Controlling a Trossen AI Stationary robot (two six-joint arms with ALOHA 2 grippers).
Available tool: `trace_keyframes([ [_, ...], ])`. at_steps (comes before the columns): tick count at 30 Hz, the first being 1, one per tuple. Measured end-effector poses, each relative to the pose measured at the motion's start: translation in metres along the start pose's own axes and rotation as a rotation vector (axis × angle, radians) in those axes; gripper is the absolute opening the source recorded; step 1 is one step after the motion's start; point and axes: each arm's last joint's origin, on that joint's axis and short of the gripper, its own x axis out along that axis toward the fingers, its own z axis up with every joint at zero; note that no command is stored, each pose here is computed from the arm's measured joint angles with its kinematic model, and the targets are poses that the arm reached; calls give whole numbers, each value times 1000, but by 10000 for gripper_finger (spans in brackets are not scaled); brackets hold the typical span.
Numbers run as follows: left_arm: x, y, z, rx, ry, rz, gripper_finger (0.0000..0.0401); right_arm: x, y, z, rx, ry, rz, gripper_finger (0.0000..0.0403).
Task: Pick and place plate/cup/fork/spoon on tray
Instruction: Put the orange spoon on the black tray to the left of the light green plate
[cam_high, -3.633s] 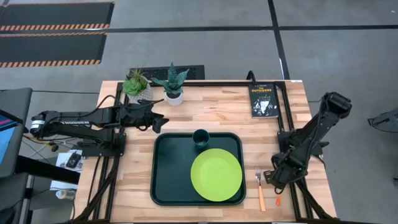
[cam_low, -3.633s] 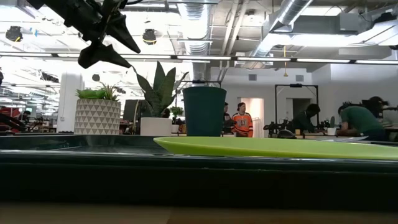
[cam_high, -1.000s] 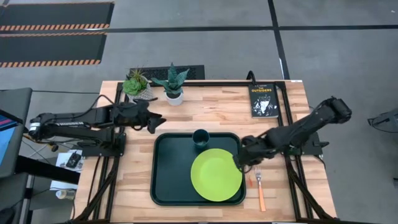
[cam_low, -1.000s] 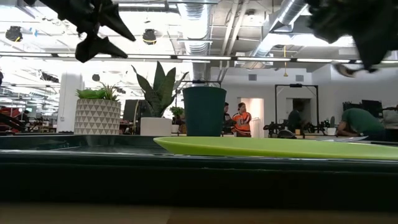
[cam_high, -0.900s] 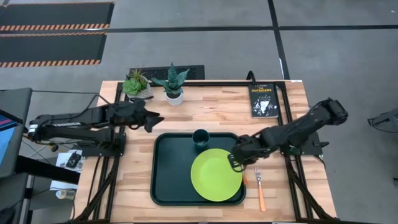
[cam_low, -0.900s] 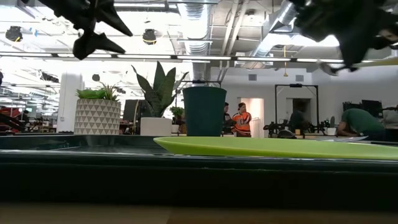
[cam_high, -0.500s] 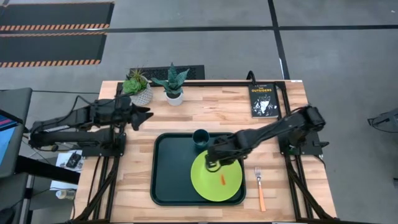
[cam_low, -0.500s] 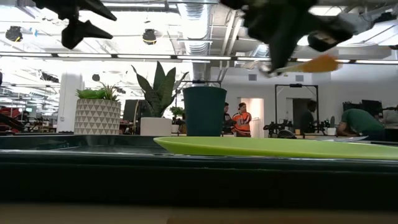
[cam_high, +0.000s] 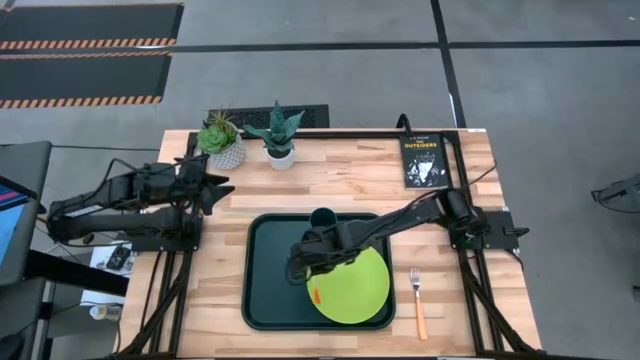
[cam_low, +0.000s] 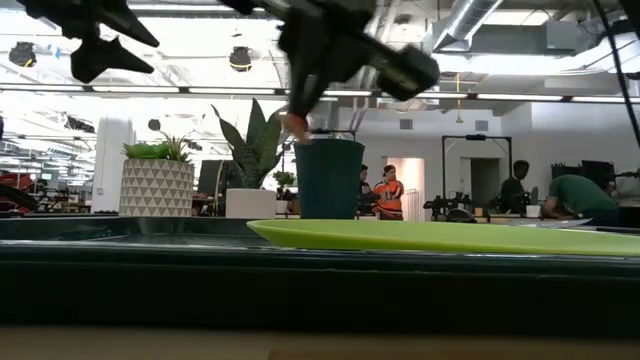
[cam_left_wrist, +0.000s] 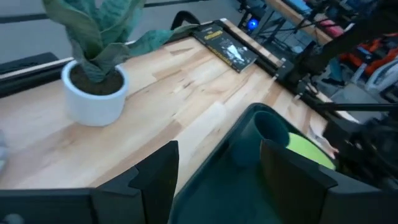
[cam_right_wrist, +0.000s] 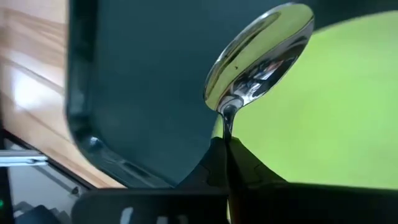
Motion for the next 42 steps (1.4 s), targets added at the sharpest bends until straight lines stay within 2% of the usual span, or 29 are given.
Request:
trace_keyframes([
  [8, 0, 4, -5, 27, 52, 39, 213, 34, 33, 2, 4, -8, 101, 5],
  [14, 0, 5, -7, 80, 73, 51, 212, 55, 46, 5, 27, 1, 120, 3],
  [25, 0, 6, -9, 149, 90, 58, 212, 55, 37, 20, 88, -1, -17, 3],
  [42, 0, 6, -9, 152, 88, 63, 213, 63, 32, 3, 133, -15, -74, 3],
])
